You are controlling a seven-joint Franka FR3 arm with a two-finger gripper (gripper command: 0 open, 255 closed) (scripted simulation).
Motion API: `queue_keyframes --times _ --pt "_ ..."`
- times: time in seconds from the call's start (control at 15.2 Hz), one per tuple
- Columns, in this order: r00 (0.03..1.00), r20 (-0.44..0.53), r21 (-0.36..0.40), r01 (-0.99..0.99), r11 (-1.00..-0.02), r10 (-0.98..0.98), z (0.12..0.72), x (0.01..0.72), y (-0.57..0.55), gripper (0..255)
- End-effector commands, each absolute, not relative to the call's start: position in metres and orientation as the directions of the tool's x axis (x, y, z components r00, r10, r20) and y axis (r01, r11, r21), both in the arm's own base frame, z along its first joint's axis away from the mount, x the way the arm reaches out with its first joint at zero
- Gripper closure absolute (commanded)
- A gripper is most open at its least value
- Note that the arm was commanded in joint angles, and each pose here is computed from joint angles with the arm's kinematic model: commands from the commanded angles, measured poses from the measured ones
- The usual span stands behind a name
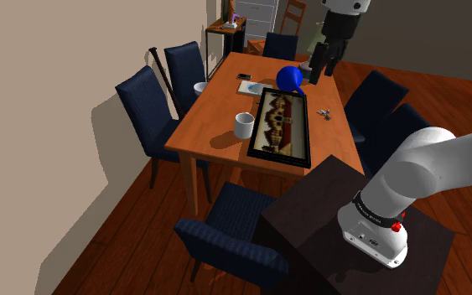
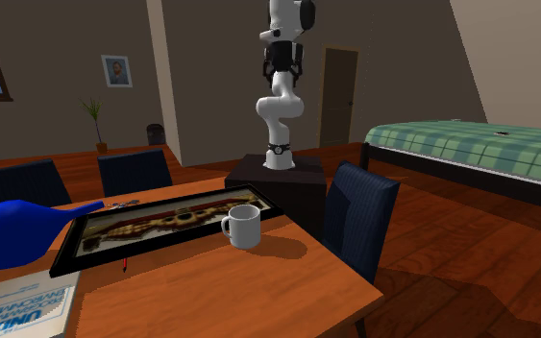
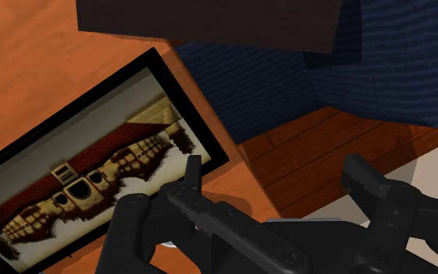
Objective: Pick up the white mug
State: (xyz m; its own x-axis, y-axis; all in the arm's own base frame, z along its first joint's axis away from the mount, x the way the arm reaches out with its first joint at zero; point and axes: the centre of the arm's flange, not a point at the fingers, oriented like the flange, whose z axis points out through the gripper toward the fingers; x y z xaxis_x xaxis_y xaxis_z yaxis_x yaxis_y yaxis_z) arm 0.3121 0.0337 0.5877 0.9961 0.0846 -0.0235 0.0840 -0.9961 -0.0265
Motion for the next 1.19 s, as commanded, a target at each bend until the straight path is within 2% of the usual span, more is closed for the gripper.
queue_keyframes --times 0.0,1.12 --pt "0.996 -0.023 -0.027 0.084 -0.996 0.085 0.588 0.312 0.034 0" --pt "0.996 -0.022 -0.011 0.088 -0.996 0.088 0.425 0.466 0.02 0"
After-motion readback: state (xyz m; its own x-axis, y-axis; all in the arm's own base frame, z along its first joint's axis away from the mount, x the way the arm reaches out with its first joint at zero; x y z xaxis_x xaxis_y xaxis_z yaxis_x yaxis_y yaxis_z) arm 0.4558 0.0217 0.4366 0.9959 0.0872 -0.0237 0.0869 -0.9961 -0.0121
